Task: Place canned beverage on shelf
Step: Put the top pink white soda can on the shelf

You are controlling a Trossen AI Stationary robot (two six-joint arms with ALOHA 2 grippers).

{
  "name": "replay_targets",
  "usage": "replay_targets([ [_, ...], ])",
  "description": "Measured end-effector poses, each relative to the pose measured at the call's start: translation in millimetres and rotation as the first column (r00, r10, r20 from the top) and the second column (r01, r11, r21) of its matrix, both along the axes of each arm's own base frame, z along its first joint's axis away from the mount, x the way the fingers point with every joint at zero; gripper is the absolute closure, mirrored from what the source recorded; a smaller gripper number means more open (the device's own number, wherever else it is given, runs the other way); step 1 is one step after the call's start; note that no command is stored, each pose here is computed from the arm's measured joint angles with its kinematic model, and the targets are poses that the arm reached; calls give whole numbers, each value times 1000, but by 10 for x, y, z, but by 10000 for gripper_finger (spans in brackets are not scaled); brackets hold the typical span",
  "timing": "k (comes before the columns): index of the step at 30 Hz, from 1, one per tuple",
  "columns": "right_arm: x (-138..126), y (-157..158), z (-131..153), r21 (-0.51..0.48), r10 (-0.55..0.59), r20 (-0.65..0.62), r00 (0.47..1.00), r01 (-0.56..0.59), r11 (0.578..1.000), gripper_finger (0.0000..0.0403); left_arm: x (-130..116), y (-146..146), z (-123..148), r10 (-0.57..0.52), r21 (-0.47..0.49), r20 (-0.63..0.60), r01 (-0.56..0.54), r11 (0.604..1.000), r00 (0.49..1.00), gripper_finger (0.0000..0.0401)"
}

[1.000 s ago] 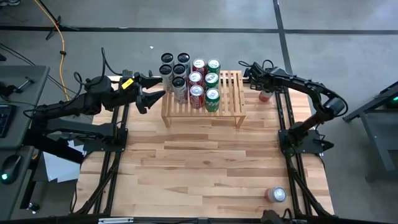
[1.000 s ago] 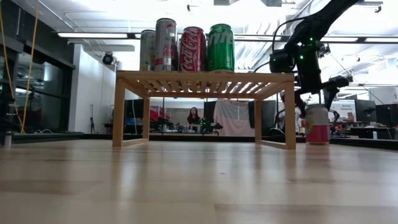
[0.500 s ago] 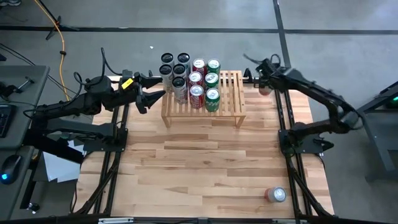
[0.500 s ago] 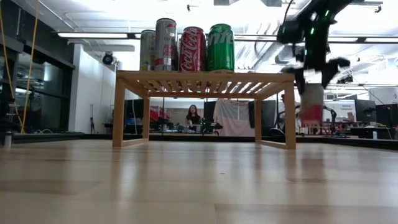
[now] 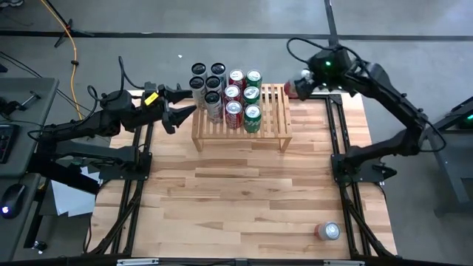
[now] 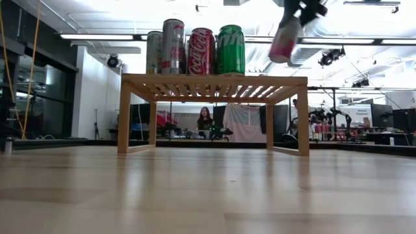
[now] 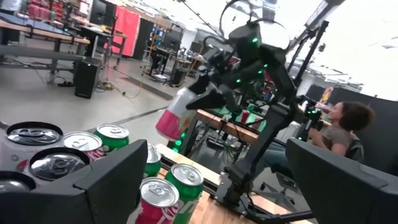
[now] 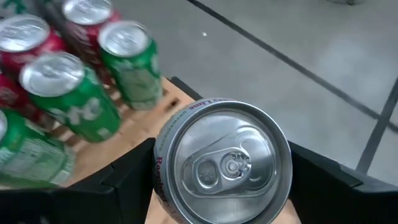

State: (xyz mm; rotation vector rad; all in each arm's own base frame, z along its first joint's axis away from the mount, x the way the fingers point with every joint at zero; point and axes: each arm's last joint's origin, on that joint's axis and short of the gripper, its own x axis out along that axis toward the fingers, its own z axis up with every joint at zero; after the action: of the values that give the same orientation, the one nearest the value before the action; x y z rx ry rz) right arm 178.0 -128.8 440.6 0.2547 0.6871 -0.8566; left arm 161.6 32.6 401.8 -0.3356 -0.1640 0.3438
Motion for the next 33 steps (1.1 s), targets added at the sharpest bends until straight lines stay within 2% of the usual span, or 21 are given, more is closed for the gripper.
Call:
replay_targets([
  [4, 326, -58, 61, 6, 69, -75, 995, -69, 998, 119, 0, 6, -2, 22, -3, -1, -22, 1000, 1000, 27],
  [9, 783, -239, -90, 36, 146, -189, 971, -142, 989, 119, -1, 7, -2, 26, -5, 0, -26, 1000, 1000, 27],
  [14, 1072, -389, -277, 67, 215, -264, 940, -205, 977, 119, -1, 9, -2, 28, -22, 6, -28, 999, 1000, 27],
  [20, 1204, -447, -431, 142, 296, -281, 913, -265, 954, 119, -1, 9, -2, 30, -22, 6, -29, 999, 1000, 27],
  [33, 1249, -464, -490, 151, 309, -304, 901, -275, 949, 119, -3, 14, -3, 46, -30, 8, -46, 998, 999, 27],
])
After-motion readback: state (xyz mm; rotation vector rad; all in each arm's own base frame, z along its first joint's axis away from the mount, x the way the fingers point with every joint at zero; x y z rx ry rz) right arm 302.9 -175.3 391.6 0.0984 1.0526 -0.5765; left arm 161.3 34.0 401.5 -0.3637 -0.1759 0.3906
